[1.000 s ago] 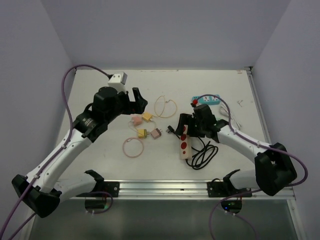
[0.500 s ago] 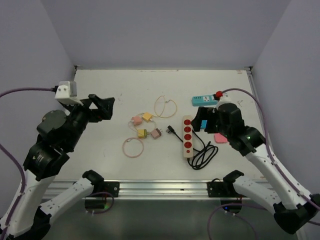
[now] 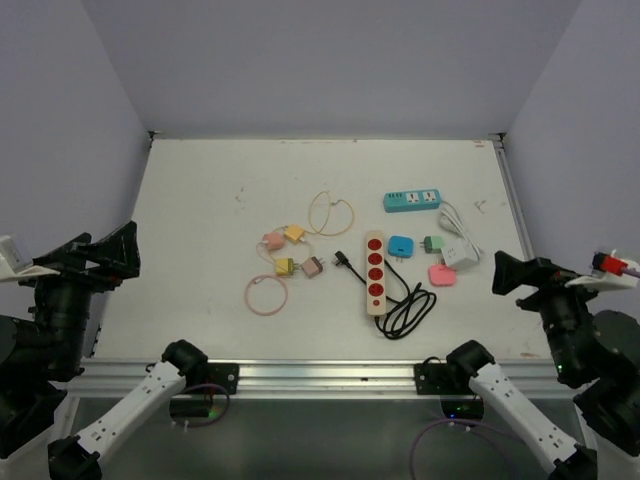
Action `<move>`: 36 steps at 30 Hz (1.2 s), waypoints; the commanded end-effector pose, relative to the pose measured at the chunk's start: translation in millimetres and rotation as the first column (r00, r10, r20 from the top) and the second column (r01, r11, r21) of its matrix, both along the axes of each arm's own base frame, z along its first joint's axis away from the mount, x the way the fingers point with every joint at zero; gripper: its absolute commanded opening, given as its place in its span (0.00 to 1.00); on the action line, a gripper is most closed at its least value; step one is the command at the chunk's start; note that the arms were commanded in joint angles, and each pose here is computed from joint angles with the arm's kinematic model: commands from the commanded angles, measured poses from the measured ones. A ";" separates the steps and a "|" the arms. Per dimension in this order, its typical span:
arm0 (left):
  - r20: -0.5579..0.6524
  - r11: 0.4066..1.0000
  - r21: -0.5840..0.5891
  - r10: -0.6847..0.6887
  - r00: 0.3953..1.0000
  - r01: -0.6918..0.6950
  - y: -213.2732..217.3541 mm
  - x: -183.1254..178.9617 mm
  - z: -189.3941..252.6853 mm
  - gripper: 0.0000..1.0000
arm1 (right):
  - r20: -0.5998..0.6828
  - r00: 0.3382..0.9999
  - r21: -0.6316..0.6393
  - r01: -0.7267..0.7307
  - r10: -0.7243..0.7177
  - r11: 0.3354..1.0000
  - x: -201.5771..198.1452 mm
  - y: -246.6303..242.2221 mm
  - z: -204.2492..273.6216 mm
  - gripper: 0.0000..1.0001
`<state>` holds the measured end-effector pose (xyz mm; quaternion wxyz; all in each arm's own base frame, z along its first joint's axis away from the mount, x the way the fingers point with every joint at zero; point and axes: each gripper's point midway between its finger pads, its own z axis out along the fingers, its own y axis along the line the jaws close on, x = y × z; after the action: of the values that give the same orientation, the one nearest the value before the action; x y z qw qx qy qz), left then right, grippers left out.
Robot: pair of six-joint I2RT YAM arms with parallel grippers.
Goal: Pull the plug off the socket
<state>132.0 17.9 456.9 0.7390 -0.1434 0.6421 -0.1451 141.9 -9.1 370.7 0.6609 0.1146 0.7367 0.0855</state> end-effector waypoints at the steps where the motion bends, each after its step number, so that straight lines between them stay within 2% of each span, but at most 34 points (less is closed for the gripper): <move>1: -0.049 0.994 0.046 0.097 0.994 -0.094 20.4 -4.9 -16.3 1.00 | 0.033 0.991 -0.043 0.132 -0.131 0.990 -28.0 -42.0 -10.2 0.99; 8: -0.070 0.992 0.019 0.122 0.990 -0.121 20.0 1.7 -34.4 1.00 | 0.193 0.967 0.058 0.160 -0.169 0.985 -56.8 -64.5 -18.6 0.99; 11: -0.080 0.992 0.023 0.122 0.989 -0.121 15.8 8.3 -40.1 1.00 | 0.213 0.958 0.065 0.183 -0.193 0.981 -61.2 -71.1 -18.9 0.99; 36: -0.166 0.995 0.072 0.073 0.983 -0.061 -23.8 55.2 -82.0 1.00 | 0.175 0.975 0.001 0.137 -0.135 0.991 -36.3 -49.5 -34.9 0.99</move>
<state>177.4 1.0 366.8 0.6808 -0.1488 0.7132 -0.0749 99.7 -64.3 327.4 0.7211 0.1625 0.6723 0.0412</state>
